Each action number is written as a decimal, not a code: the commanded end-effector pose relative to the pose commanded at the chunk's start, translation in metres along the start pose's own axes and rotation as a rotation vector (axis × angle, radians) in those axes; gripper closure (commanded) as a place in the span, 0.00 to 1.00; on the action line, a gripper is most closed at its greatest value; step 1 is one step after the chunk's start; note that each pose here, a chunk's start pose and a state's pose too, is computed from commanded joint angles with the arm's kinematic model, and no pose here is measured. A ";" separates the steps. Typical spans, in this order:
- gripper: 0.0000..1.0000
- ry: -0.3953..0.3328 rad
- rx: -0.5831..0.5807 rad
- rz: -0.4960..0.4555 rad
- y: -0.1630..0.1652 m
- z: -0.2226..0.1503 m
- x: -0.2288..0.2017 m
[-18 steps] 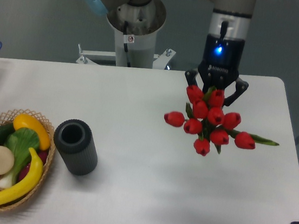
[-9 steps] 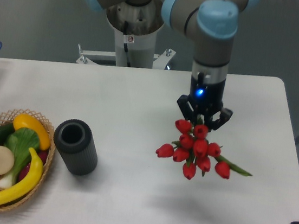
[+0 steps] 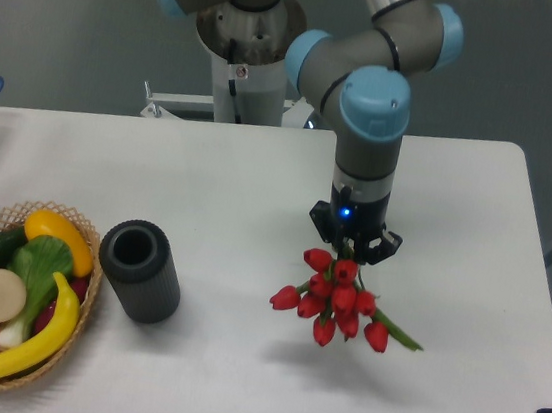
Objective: Place the flowers on the table
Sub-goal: 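Lower the held tulip bouquet down onto the table surface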
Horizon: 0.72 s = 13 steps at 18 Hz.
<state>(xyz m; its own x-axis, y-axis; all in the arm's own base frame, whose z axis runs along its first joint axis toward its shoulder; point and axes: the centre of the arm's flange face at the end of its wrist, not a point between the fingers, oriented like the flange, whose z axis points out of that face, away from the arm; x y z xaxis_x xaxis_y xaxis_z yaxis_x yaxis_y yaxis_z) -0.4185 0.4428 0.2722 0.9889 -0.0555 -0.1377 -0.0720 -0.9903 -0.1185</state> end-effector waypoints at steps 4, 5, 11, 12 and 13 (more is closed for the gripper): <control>0.65 0.021 -0.017 0.011 -0.011 0.024 -0.006; 0.53 0.021 -0.014 0.014 -0.012 0.024 -0.005; 0.00 -0.052 0.024 0.011 -0.017 -0.021 -0.014; 0.00 -0.078 0.038 0.007 -0.016 -0.038 -0.019; 0.00 -0.114 0.060 -0.010 -0.017 -0.060 -0.026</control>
<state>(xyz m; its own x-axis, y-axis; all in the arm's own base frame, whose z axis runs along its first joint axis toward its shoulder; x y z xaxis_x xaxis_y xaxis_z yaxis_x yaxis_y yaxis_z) -0.4354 0.4534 0.3364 0.9688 -0.0279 -0.2465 -0.0736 -0.9812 -0.1783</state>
